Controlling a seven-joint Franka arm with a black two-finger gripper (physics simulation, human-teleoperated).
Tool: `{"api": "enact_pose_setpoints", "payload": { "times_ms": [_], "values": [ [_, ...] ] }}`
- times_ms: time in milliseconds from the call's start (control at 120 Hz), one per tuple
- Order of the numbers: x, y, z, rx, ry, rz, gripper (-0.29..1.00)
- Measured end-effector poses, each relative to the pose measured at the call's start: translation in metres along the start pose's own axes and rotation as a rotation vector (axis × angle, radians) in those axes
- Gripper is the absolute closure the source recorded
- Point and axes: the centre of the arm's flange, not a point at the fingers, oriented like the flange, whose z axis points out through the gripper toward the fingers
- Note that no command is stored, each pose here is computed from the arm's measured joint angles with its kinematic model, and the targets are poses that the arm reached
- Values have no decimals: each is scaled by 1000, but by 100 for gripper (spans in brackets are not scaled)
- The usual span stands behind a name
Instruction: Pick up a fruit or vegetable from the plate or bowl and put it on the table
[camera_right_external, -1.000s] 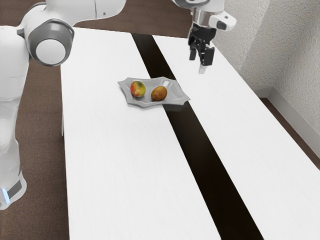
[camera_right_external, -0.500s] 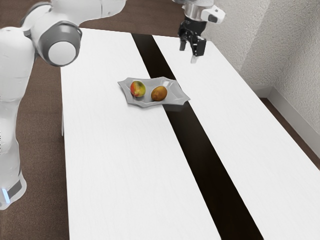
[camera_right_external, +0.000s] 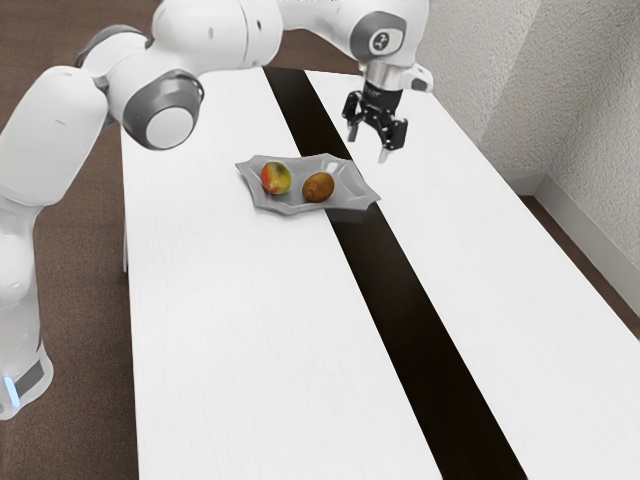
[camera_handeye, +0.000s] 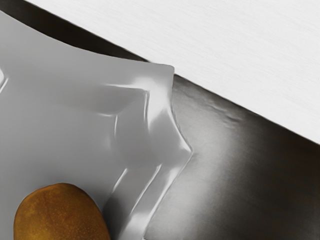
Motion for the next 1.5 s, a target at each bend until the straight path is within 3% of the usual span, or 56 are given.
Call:
{"api": "enact_pose_setpoints", "payload": {
  "times_ms": [250,517,683,858,1408,1500],
  "values": [
    [5,5,4,-44,21,-117,0],
    [11,15,41,-66,-20,-218,0],
    [14,-21,49,-43,-31,-327,0],
    [11,-55,84,-14,-98,-426,0],
    [-8,-71,118,1,-174,-537,-1],
    [-8,-73,121,3,-176,-547,8]
  ]
}}
